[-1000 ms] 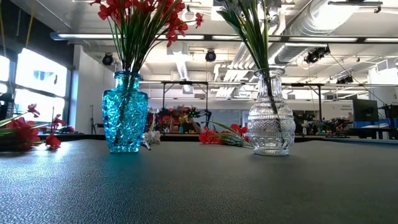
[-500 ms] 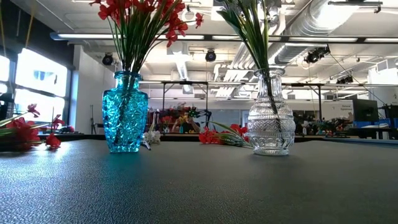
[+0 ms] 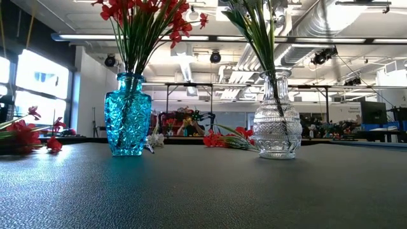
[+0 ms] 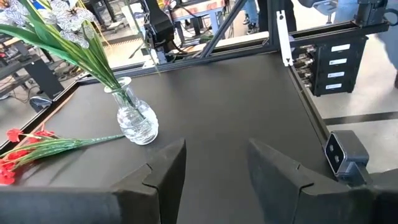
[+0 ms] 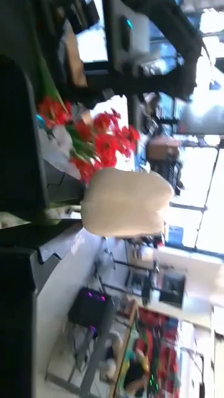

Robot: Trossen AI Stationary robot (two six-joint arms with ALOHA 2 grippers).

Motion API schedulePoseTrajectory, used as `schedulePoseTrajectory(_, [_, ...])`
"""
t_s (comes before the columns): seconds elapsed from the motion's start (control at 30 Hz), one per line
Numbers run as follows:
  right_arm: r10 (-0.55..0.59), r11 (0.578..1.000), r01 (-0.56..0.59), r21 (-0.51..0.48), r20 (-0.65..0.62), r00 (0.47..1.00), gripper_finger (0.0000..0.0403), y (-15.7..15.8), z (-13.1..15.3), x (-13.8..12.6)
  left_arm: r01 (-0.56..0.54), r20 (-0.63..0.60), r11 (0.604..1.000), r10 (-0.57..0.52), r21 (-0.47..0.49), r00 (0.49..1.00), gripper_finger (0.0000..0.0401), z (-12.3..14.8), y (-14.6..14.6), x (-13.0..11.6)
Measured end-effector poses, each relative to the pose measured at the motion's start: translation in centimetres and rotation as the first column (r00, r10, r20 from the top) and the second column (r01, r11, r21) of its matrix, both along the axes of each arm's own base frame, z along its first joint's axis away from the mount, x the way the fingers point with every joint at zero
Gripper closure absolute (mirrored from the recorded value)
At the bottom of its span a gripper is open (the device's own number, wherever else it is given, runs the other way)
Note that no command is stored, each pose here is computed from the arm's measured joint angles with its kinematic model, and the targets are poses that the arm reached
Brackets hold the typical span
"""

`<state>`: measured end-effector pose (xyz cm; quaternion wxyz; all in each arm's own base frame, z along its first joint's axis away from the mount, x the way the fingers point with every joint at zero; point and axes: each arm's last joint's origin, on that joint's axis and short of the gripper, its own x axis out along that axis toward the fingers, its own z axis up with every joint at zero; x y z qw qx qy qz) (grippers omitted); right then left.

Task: Sort flowers into vase by color
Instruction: Put the white flower into the transparent vase

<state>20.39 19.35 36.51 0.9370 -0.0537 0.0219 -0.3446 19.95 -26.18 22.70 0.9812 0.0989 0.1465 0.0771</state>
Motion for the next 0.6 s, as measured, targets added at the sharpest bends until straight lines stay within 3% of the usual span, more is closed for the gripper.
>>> schedulePoseTrajectory(0.23, [-0.013, 1.000, 0.013, 0.023, 0.025, 1.000, 0.0403, -0.7, -0.3, -0.3, -0.001, 0.000, 1.000, 0.001, 0.001, 1.000, 0.0245, 0.0, 0.0, 0.0])
schedulePoseTrajectory(0.6, [-0.097, 0.995, 0.097, 0.013, 0.016, 0.995, 0.0403, -2.5, 1.8, 1.2, -0.001, 0.000, 1.000, 0.001, 0.000, 1.000, 0.0245, 0.0, 0.0, 0.0])
